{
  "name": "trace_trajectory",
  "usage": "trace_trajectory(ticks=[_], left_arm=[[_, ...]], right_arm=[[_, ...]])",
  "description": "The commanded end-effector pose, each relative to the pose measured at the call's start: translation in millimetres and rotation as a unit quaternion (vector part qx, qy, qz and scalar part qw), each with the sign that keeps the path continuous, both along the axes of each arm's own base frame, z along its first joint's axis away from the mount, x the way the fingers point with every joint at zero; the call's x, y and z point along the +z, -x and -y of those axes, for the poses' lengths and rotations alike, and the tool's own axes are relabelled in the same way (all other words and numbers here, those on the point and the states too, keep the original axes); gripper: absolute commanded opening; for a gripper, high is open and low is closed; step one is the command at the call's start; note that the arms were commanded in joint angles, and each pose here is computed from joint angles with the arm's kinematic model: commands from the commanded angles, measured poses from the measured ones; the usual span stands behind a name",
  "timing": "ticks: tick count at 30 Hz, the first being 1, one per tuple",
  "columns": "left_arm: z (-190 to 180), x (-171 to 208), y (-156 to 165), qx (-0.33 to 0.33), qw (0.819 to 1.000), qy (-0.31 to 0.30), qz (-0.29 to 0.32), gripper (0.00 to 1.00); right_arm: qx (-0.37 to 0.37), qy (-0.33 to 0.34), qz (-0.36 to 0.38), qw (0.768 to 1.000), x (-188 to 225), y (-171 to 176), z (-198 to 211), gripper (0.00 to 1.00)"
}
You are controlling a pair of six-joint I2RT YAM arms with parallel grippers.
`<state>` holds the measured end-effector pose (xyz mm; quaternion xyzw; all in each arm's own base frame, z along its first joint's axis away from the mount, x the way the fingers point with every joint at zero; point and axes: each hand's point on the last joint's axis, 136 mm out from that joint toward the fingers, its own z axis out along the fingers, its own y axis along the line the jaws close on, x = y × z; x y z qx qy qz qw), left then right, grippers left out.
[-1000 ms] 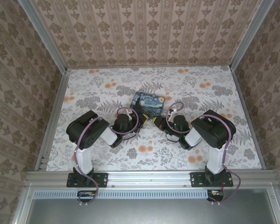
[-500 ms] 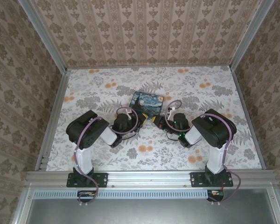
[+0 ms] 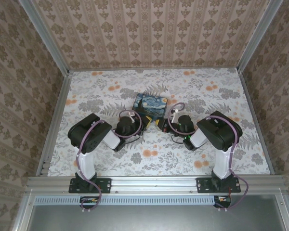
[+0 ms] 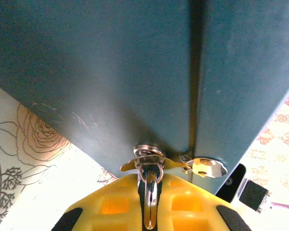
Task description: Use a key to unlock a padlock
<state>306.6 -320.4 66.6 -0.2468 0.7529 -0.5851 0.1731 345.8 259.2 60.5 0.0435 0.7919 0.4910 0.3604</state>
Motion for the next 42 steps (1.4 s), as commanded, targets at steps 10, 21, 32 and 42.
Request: trace_trajectory(ticks=[10,21,32,42], left_arm=[[45,22,73,-0.193,0.979,0.058,-0.009,0.0],[42,10,80,-0.207,0.977,0.048,-0.02,0.0],[45,6,93,-0.249,0.967,0.048,-0.022,0.0],[44,-1,102,-0.266,0.963,0.042,-0.029,0.0]], right_arm=[[-0.012,-0.121,-0.007,0.993,50,-42,-9,0.0],[0.01,-0.123,-0.031,0.992,36,-53,-2,0.0],[0.025,-0.037,-0.003,0.999,23,-46,2,0.0],[0.014,-0.049,0.007,0.999,32,-55,3,0.0]])
